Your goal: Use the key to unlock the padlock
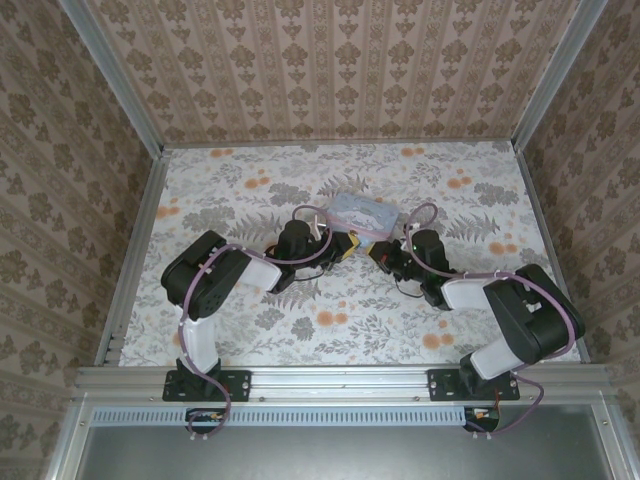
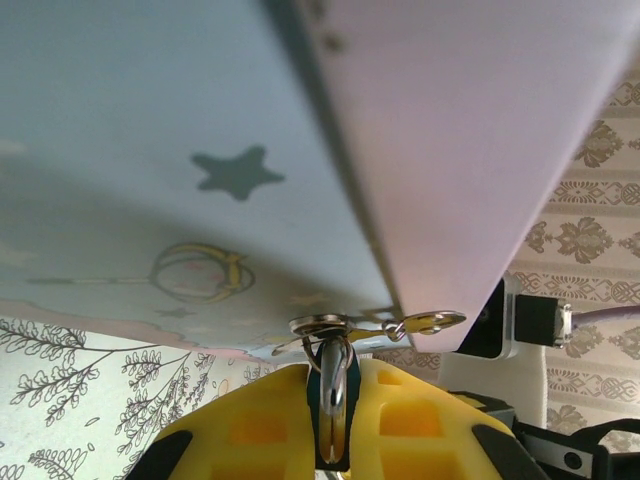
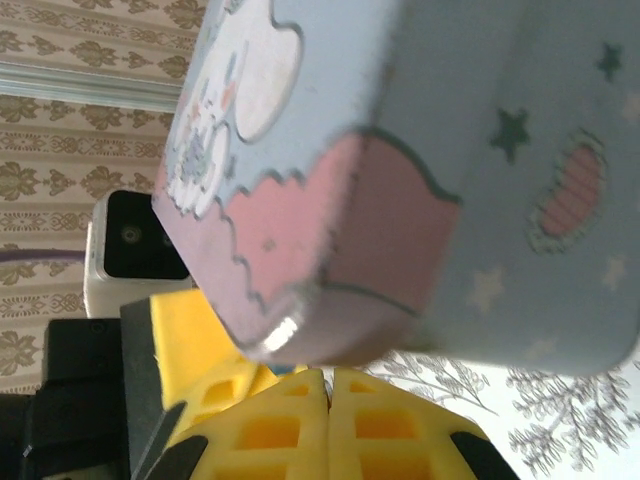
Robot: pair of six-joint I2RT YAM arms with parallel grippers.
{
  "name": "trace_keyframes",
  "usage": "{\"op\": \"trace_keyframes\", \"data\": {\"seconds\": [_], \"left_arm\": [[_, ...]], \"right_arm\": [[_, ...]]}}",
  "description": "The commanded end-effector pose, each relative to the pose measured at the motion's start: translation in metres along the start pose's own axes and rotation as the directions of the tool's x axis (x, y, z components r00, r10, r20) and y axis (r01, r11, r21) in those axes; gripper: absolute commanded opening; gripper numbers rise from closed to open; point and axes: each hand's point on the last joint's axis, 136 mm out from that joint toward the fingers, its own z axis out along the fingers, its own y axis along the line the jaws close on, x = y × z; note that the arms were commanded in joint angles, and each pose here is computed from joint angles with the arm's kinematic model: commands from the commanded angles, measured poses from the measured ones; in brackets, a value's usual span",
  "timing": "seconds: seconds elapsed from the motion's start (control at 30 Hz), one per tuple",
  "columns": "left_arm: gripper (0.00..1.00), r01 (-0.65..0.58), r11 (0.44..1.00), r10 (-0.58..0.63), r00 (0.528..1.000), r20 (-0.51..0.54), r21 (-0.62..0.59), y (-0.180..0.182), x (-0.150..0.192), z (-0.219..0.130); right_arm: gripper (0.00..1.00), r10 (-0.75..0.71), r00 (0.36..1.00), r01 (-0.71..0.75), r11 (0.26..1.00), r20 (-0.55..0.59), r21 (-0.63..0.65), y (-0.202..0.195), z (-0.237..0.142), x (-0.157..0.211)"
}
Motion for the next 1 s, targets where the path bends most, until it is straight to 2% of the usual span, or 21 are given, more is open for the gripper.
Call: {"op": "trace_keyframes", "data": {"seconds": [0.0,0.97], "left_arm": [[0.0,-0.05,0.997,0.051,0.999,-0.005,0.061,-0.019,-0.002,0.002],[0.0,-0.052,0.997,0.052,0.999,-0.004,0.062,-0.018,0.0,0.002]], "right_arm": [[0.0,0.0,1.0,0.0,1.0,0.012,0.007,-0.005,-0.007,0.002],[0.0,0.011,1.0,-0.01,0.999,0.013,-0.036,0.017,0.015,-0.01]]}}
